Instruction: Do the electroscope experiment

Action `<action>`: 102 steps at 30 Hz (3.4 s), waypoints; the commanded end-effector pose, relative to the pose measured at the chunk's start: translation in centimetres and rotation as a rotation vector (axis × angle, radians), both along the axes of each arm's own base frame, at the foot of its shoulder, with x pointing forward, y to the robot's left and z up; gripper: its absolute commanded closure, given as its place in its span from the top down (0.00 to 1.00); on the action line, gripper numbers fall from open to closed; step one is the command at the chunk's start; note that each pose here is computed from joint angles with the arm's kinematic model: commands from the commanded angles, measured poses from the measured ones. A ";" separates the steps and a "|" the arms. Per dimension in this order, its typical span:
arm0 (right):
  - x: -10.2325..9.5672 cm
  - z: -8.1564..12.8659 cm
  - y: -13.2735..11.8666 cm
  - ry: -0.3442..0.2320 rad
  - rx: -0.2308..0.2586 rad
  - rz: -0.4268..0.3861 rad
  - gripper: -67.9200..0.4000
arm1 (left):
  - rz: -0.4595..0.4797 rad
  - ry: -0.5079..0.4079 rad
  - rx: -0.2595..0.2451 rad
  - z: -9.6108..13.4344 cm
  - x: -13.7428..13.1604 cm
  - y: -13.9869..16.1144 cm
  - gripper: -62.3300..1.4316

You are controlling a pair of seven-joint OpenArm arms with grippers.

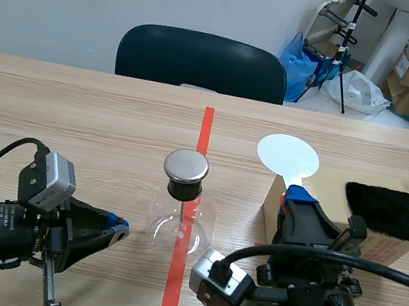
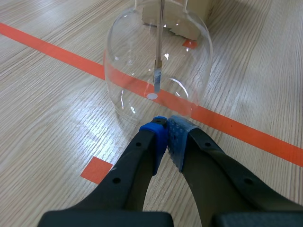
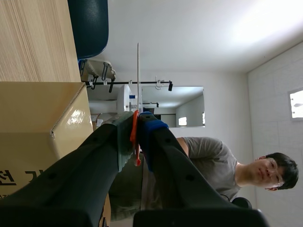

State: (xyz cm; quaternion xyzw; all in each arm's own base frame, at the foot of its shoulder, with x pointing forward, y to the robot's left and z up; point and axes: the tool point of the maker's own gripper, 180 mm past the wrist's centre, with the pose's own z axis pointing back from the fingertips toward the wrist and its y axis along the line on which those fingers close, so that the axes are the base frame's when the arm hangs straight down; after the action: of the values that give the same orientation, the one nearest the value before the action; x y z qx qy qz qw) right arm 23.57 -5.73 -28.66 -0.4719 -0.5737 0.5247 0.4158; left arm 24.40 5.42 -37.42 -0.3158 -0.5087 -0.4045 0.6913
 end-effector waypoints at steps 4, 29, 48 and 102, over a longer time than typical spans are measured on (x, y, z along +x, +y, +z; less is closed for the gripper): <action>0.3 0.9 -0.1 -0.031 0.009 0.002 0.02 | 0.001 -0.023 -0.039 1.1 0.4 -0.6 0.05; -0.1 1.4 -0.4 -0.058 0.039 -0.012 0.02 | 0.001 -0.023 -0.039 1.1 0.4 -0.6 0.05; -1.5 -0.4 -3.8 0.005 -0.061 -0.011 0.02 | -0.004 -0.047 -0.041 2.4 -0.8 0.2 0.05; 1.3 -4.1 -6.5 0.073 -0.064 -0.026 0.02 | 0.014 -0.173 -0.174 16.2 -8.9 2.2 1.00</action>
State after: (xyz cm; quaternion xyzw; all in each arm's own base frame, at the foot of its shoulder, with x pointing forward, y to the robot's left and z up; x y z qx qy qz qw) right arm 24.52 -12.27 -34.11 -0.4581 -0.5139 0.5771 0.4393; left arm 15.53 7.81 -21.76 -0.3271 -0.5942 -0.3905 0.6224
